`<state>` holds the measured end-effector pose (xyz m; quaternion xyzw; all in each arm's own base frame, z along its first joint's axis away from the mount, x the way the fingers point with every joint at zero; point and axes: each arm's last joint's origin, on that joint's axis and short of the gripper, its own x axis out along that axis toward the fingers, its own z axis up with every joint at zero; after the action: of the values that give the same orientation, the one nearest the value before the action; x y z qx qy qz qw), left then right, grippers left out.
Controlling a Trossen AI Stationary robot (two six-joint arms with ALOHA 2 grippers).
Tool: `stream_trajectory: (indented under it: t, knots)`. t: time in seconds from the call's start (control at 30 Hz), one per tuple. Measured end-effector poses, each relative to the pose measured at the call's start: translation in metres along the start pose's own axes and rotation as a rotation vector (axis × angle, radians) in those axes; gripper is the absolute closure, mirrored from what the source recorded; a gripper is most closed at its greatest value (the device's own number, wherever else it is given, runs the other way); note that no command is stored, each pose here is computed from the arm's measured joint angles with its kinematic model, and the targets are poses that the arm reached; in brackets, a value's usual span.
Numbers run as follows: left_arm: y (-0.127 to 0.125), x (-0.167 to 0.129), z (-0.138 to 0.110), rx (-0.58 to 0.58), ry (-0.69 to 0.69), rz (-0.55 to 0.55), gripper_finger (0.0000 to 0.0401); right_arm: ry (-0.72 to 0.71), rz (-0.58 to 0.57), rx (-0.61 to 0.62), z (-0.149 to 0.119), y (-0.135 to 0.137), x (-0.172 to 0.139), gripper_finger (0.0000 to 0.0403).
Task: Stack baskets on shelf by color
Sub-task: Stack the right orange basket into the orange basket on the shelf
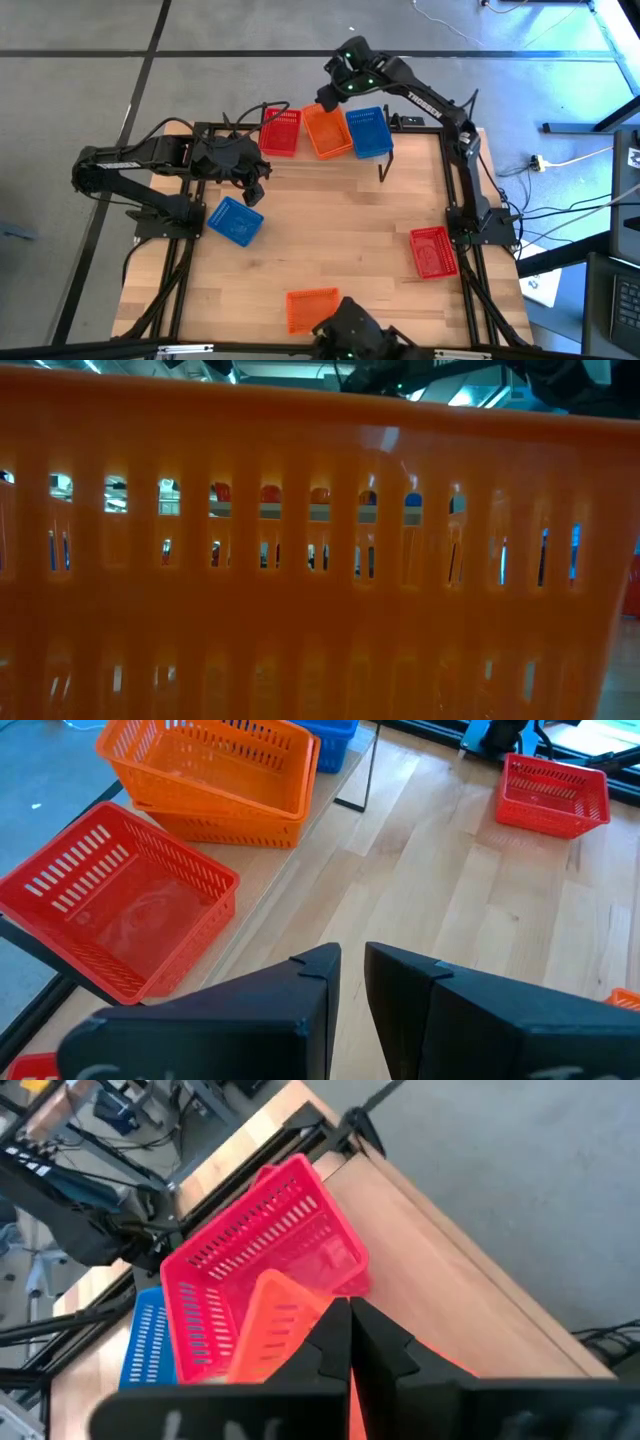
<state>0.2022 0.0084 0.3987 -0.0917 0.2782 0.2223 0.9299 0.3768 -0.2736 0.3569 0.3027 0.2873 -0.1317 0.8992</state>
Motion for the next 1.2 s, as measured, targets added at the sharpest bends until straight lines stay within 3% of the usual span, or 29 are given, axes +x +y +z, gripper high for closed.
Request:
stream_trajectory:
  t: [0.3, 0.47, 0.6, 0.73, 0.8, 1.0, 1.2]
  knots:
    - [0.000, 0.000, 0.000, 0.000, 0.000, 0.000, 0.0360, 0.022, 0.021, 0.005, -0.003, -0.001, 0.009, 0.0403]
    - [0.000, 0.000, 0.000, -0.001, 0.000, 0.000, 0.0360, 0.012, 0.049, -0.052, -0.002, 0.020, -0.019, 0.0403]
    - [0.000, 0.000, 0.000, -0.001, 0.000, 0.001, 0.0360, 0.212, 0.046, -0.192, -0.029, 0.052, -0.036, 0.0403]
    - [0.000, 0.000, 0.000, -0.001, 0.000, 0.000, 0.0360, 0.510, -0.038, -0.293, -0.068, 0.081, -0.034, 0.0403]
    - [0.000, 0.000, 0.000, -0.001, 0.001, 0.001, 0.0360, 0.591, -0.078, -0.347, -0.082, 0.094, -0.029, 0.0403]
    - [0.000, 0.000, 0.000, 0.000, 0.003, 0.002, 0.0360, 0.592, -0.080, -0.431, -0.095, 0.120, -0.013, 0.0403]
    - [0.000, 0.000, -0.001, 0.001, 0.007, 0.003, 0.0360, 0.578, -0.143, -0.450, -0.099, 0.121, 0.009, 0.0403]
